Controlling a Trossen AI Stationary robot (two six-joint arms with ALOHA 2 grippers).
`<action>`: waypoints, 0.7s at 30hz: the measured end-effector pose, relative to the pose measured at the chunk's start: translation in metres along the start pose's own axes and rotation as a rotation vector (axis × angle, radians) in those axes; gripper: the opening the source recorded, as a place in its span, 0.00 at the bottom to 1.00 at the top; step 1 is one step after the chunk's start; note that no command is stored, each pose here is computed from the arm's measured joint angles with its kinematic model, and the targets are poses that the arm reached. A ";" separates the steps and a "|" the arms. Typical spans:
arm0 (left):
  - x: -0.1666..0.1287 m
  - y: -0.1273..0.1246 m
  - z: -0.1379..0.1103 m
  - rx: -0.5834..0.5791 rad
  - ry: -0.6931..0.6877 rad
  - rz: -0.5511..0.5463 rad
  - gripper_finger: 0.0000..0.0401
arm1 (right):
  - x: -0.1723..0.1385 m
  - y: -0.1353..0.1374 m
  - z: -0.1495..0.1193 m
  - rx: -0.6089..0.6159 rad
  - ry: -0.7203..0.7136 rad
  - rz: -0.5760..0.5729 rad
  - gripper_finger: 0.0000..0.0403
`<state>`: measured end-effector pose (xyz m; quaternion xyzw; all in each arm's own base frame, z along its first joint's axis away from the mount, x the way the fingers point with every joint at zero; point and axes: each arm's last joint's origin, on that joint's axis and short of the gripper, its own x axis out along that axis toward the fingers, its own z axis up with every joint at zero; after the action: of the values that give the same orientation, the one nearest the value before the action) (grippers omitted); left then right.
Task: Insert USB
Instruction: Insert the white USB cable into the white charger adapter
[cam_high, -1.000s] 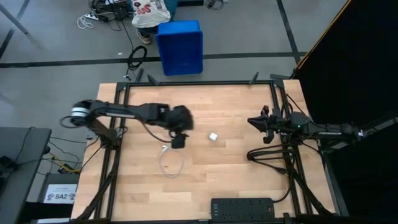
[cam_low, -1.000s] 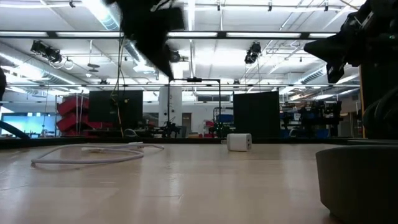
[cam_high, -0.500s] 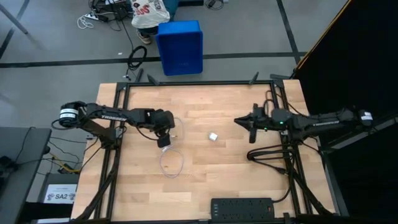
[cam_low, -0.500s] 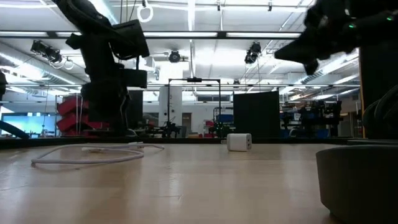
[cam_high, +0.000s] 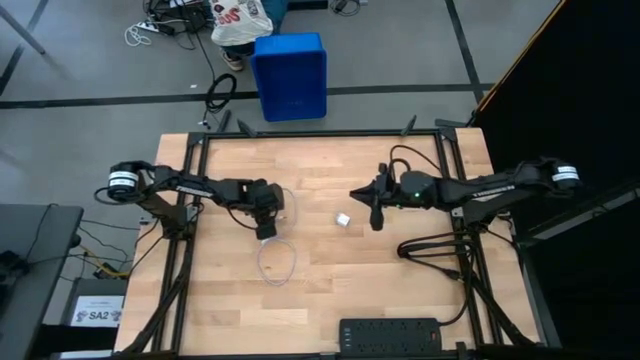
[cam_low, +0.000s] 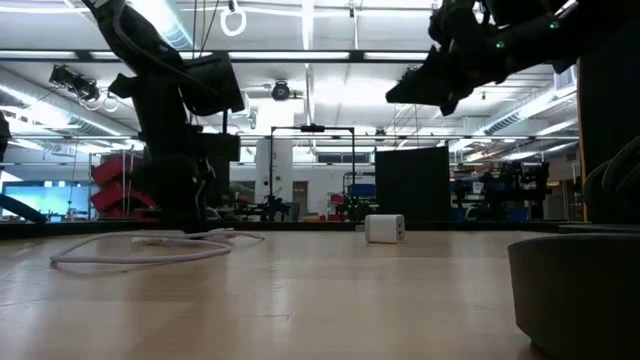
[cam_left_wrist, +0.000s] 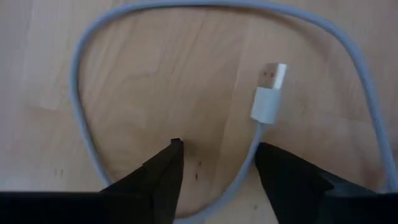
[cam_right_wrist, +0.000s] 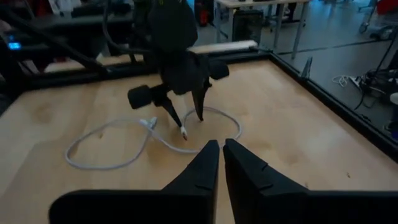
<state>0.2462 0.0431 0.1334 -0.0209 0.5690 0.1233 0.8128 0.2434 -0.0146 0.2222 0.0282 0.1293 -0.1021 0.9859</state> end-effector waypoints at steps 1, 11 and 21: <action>0.000 0.000 0.000 0.004 -0.003 0.001 0.39 | 0.002 0.000 0.000 -0.005 0.004 0.000 0.02; -0.005 -0.001 0.010 0.047 -0.008 -0.031 0.01 | 0.010 0.007 -0.007 -0.039 0.025 0.067 0.01; -0.077 -0.011 0.076 0.104 -0.044 0.005 0.00 | 0.039 0.024 0.009 -0.145 0.156 0.065 0.02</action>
<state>0.2933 0.0318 0.2306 0.0254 0.5568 0.0958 0.8247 0.2879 0.0007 0.2212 -0.0310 0.2115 -0.0579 0.9752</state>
